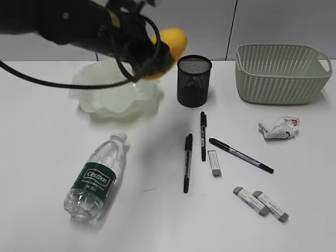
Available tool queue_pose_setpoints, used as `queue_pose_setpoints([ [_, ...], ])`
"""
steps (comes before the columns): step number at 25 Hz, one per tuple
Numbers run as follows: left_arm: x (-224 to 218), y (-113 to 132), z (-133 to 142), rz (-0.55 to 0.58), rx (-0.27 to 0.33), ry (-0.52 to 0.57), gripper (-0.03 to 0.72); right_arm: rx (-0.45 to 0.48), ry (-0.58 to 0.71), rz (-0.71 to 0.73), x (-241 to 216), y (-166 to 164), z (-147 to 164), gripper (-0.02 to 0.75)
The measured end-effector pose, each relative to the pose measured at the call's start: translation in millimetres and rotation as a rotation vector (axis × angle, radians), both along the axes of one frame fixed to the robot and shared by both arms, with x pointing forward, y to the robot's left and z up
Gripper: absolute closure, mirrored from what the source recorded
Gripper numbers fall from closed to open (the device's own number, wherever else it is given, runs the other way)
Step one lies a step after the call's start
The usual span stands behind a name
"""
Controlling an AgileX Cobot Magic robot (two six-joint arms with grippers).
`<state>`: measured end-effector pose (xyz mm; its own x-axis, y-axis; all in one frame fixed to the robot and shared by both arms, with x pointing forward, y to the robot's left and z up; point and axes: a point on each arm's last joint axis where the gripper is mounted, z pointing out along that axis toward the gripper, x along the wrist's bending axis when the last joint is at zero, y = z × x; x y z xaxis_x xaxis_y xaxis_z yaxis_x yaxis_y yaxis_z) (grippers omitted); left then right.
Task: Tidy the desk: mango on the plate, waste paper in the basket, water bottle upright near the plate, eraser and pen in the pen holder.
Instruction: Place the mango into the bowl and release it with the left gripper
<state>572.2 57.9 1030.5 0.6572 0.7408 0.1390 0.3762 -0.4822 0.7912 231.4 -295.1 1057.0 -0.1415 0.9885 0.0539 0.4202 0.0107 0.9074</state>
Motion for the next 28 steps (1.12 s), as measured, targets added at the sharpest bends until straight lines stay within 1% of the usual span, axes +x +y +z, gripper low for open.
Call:
queue_pose_setpoints([
  [2, 15.9, 21.0, 9.0, 0.057, -0.028, -0.058, 0.147, 0.0, 0.0, 0.0, 0.0, 0.0, 0.0, 0.241],
  [3, 25.2, 32.3, 4.5, 0.091, -0.024, -0.055, 0.147, 0.0, 0.0, 0.0, 0.0, 0.0, 0.0, 0.241],
  [5, 48.1, 59.5, -14.6, 0.173, -0.008, -0.032, 0.147, 0.0, 0.0, 0.0, 0.0, 0.0, 0.0, 0.241],
  [6, 58.0, 70.6, -29.2, 0.206, 0.003, -0.013, 0.147, 0.0, 0.0, 0.0, 0.0, 0.0, 0.0, 0.241],
  [7, 64.8, 76.6, -43.5, 0.224, 0.014, 0.008, 0.147, 0.0, 0.0, 0.0, 0.0, 0.0, 0.0, 0.241],
  [8, 69.8, 80.3, -56.6, 0.236, 0.022, 0.023, 0.148, 0.0, 0.0, 0.0, 0.0, 0.0, 0.0, 0.241],
  [10, 74.7, 80.1, -73.9, 0.237, 0.028, 0.032, 0.149, 0.0, 0.0, 0.0, 0.0, 0.0, 0.0, 0.241],
  [12, 76.9, 78.0, -83.9, 0.232, 0.031, 0.034, 0.146, 0.0, 0.0, 0.0, 0.0, 0.0, 0.0, 0.241],
  [13, 77.2, 77.4, -87.3, 0.231, 0.033, 0.038, 0.131, 0.0, 0.0, 0.0, 0.0, 0.0, 0.0, 0.241],
  [16, 78.1, 77.0, -88.8, 0.231, 0.029, 0.033, 0.043, 0.0, 0.0, 0.0, 0.0, 0.0, 0.0, 0.241],
  [19, 78.1, 77.5, -84.0, 0.232, 0.023, 0.022, 0.016, 0.001, 0.0, 0.001, 0.0, 0.1, 0.0, 0.241],
  [22, 71.7, 79.9, -61.5, 0.24, 0.015, 0.024, 0.028, 0.001, 0.0, 0.001, 0.0, 0.1, 0.0, 0.241],
  [24, 61.8, 83.9, -40.8, 0.256, 0.01, 0.057, 0.06, 0.001, 0.0, 0.001, 0.0, 0.1, 0.0, 0.241],
  [28, 22.8, 99.7, 9.7, 0.267, -0.022, 0.041, 0.164, 0.002, 0.0, 0.001, 0.0, 0.2, 0.0, 0.241],
])
